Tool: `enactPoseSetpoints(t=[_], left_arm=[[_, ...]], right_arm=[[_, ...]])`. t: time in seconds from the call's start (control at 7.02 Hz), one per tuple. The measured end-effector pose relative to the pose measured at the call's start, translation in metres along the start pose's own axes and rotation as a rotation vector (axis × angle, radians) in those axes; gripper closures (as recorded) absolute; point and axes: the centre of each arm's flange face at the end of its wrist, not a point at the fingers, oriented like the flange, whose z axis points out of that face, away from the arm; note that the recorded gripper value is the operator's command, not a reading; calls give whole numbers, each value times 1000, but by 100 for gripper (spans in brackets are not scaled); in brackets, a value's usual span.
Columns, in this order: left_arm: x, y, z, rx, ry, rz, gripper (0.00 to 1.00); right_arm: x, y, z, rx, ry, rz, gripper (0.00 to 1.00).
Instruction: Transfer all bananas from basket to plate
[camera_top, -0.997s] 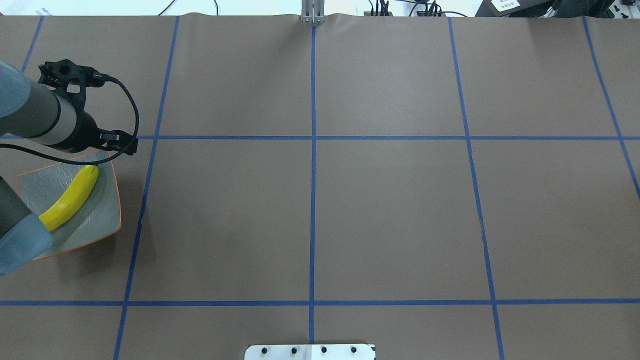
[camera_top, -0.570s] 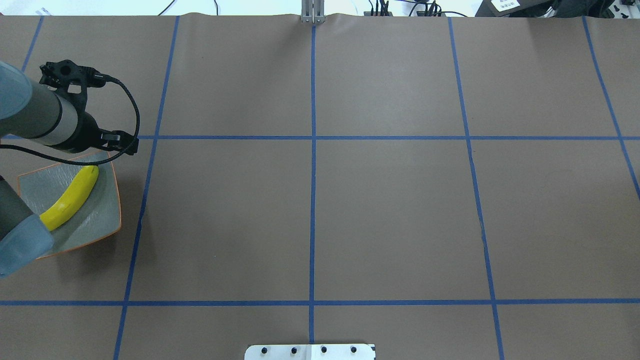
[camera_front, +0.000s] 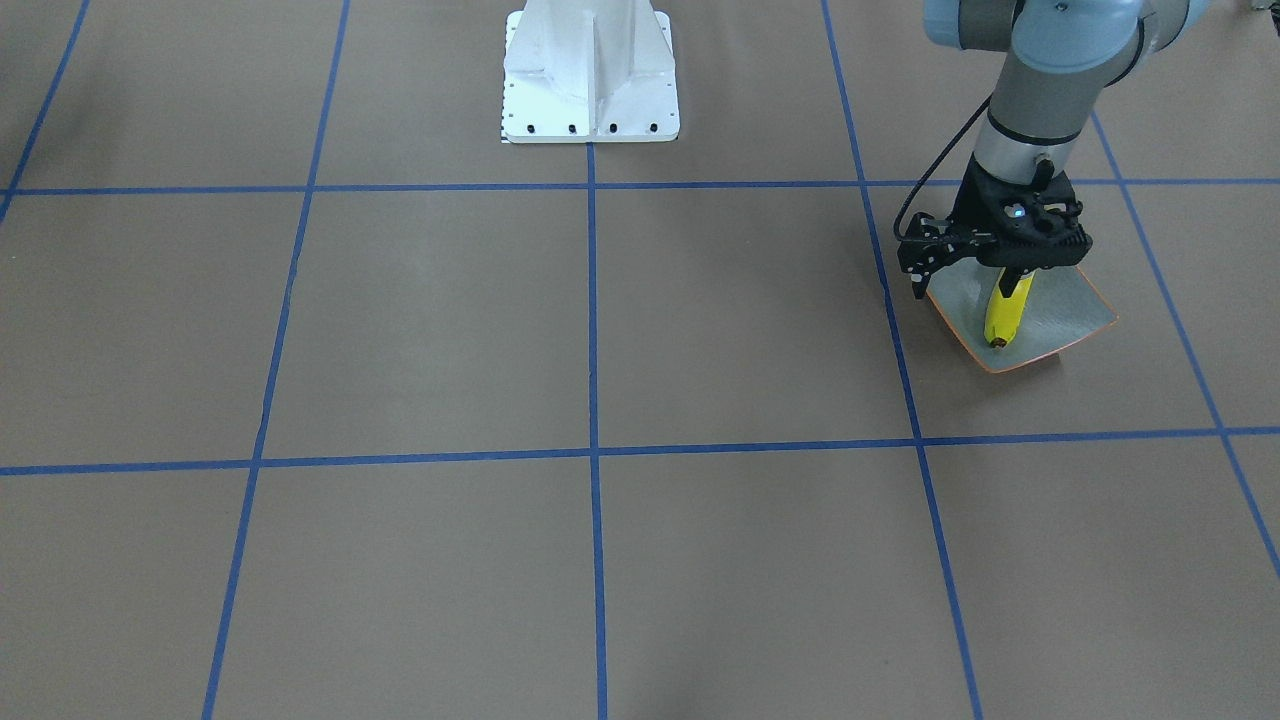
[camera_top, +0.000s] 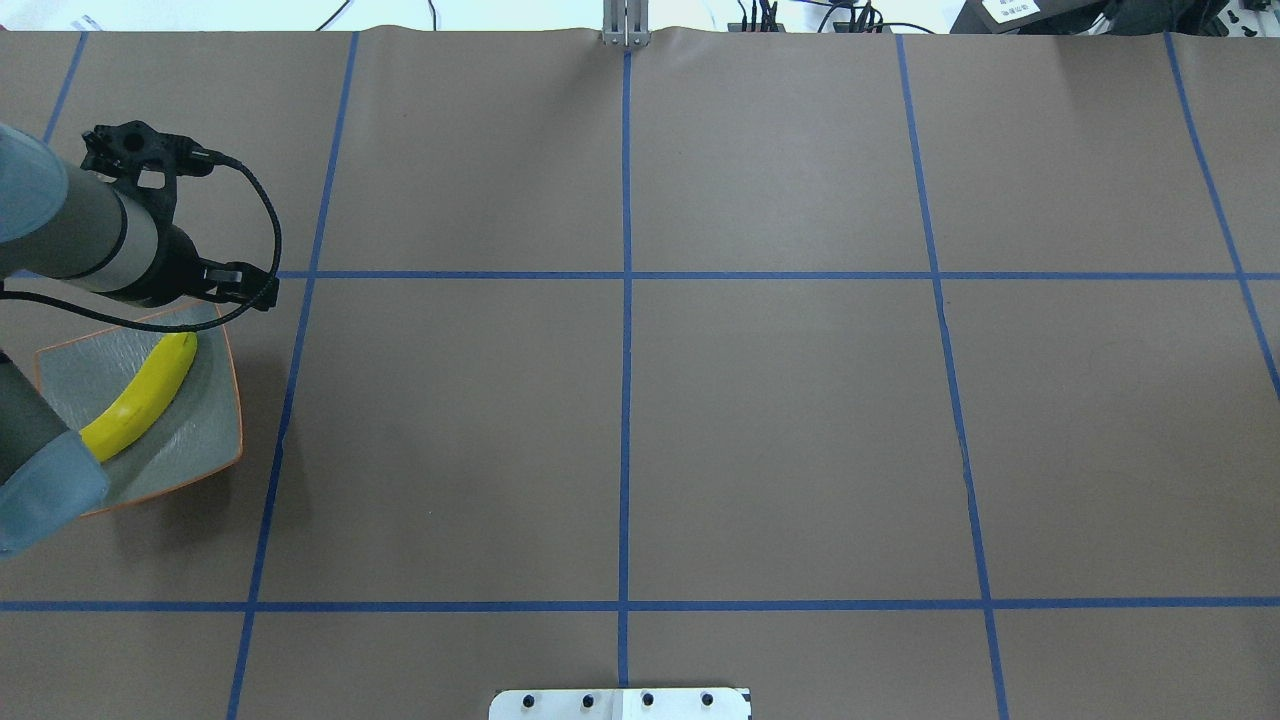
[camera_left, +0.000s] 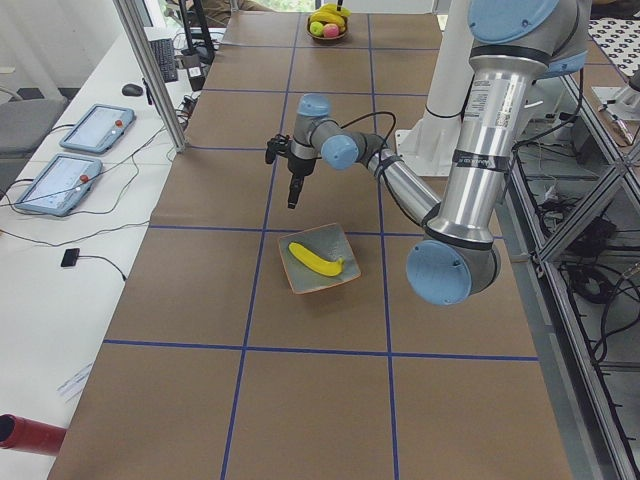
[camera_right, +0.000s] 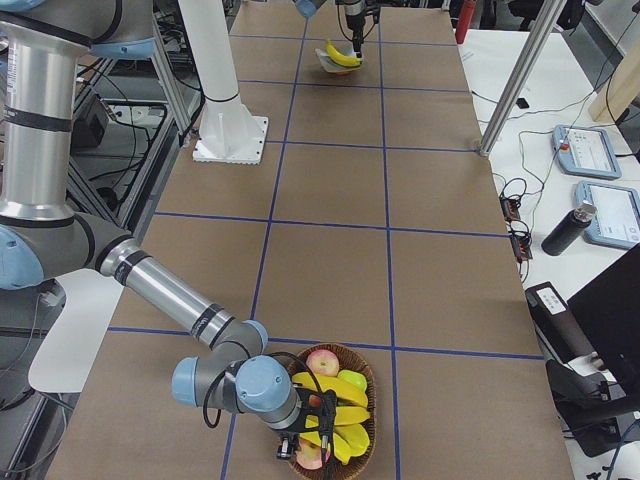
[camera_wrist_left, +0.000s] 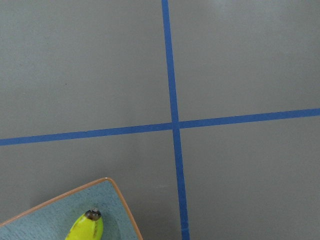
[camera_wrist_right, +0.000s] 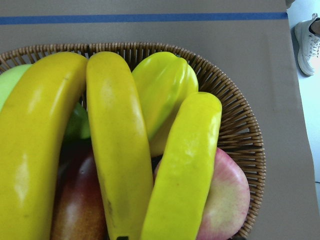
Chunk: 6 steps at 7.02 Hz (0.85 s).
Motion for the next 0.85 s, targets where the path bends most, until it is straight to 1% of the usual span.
enactPoseSetpoints(t=[0.14, 0.28, 0.43, 0.57, 0.71, 0.85], left_arm=[[0, 0, 0, 3, -2, 0, 0], [0, -1, -1, 6, -3, 1, 0], [0, -1, -1, 8, -4, 2, 0], [1, -1, -1, 9, -4, 2, 0], [2, -1, -2, 11, -2, 3, 0], [2, -2, -2, 11, -2, 4, 0]], right_arm=[[-1, 0, 2, -4, -2, -1, 30], [-2, 0, 3, -9, -3, -4, 32], [-3, 0, 5, -12, -3, -6, 49], [-4, 0, 6, -15, -2, -8, 86], [-4, 0, 6, -16, 0, -9, 100], [-4, 0, 6, -15, 2, -13, 100]])
